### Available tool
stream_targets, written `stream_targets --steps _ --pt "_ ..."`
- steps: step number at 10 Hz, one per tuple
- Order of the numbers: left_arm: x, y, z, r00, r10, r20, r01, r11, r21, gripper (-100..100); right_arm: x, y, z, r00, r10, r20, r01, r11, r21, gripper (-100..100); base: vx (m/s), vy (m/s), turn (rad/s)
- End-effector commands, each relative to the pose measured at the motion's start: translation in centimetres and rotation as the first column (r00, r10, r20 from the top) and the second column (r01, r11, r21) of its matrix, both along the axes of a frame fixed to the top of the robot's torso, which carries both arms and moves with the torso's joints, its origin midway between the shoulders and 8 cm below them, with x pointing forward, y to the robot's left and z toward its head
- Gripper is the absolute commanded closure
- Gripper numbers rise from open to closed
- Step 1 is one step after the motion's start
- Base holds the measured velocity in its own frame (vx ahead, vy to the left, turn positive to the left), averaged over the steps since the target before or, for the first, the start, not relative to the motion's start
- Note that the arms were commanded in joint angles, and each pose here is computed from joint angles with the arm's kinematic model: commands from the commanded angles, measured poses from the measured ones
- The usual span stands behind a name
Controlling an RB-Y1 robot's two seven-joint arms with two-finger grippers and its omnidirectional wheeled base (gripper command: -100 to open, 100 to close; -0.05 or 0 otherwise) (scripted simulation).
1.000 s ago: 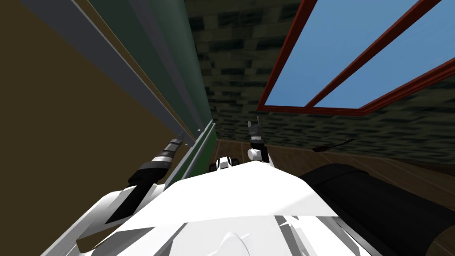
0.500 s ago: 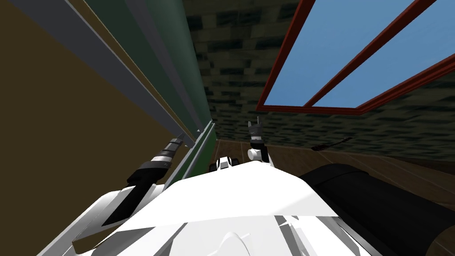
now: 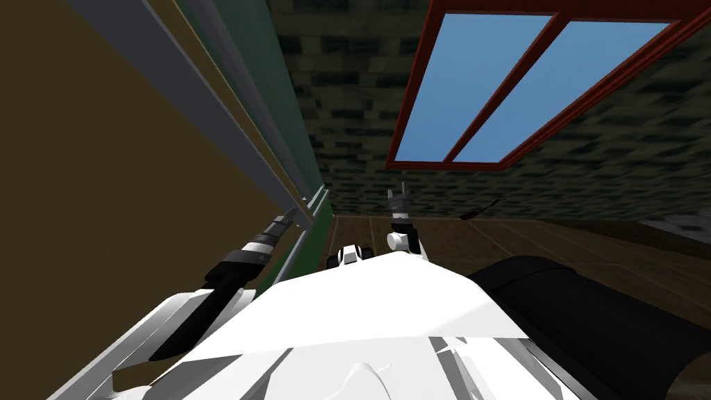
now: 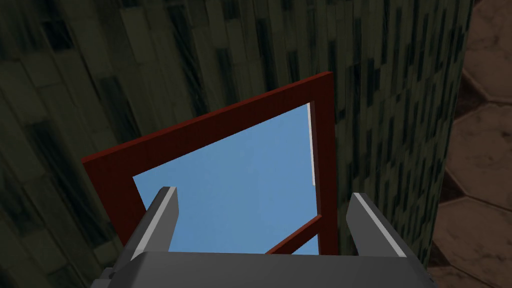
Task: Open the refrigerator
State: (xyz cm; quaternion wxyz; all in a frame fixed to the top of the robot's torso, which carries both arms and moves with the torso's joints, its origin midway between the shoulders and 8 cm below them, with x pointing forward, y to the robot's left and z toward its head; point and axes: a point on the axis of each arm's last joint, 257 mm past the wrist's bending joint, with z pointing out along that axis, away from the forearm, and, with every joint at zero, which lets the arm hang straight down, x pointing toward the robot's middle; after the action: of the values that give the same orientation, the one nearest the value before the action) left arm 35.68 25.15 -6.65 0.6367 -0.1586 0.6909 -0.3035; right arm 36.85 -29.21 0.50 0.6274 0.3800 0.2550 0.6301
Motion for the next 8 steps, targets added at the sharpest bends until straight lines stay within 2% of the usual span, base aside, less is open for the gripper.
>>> stream_targets --steps 1,2,3,5,8 --pt "-0.5 -2.0 0.0 0.9971 -0.076 -0.004 0.076 0.9970 -0.015 100 0.0 0.0 0.0 1.000 0.000 0.000 0.000 1.000 0.000 0 -0.181 -0.005 -0.127" --pt "-0.4 -1.5 -0.2 0.9983 -0.057 -0.007 0.057 0.9984 -0.004 100 0.0 0.0 0.0 1.000 0.000 0.000 0.000 1.000 0.000 0 -0.085 -0.012 -0.050" --pt "-0.9 -3.1 -0.2 0.9929 -0.119 -0.007 0.119 0.9929 -0.006 100 0.0 0.0 0.0 1.000 0.000 0.000 0.000 1.000 0.000 0 -0.126 0.021 -0.156" --pt "-1.3 -4.4 -0.1 0.9851 -0.172 -0.005 0.172 0.9851 -0.008 100 0.0 0.0 0.0 1.000 0.000 0.000 0.000 1.000 0.000 0 -0.193 0.052 -0.191" --pt "-2.1 -6.3 0.0 0.9683 -0.250 -0.002 0.250 0.9682 -0.012 100 0.0 0.0 0.0 1.000 0.000 0.000 0.000 1.000 0.000 0 -0.170 0.014 -0.132"
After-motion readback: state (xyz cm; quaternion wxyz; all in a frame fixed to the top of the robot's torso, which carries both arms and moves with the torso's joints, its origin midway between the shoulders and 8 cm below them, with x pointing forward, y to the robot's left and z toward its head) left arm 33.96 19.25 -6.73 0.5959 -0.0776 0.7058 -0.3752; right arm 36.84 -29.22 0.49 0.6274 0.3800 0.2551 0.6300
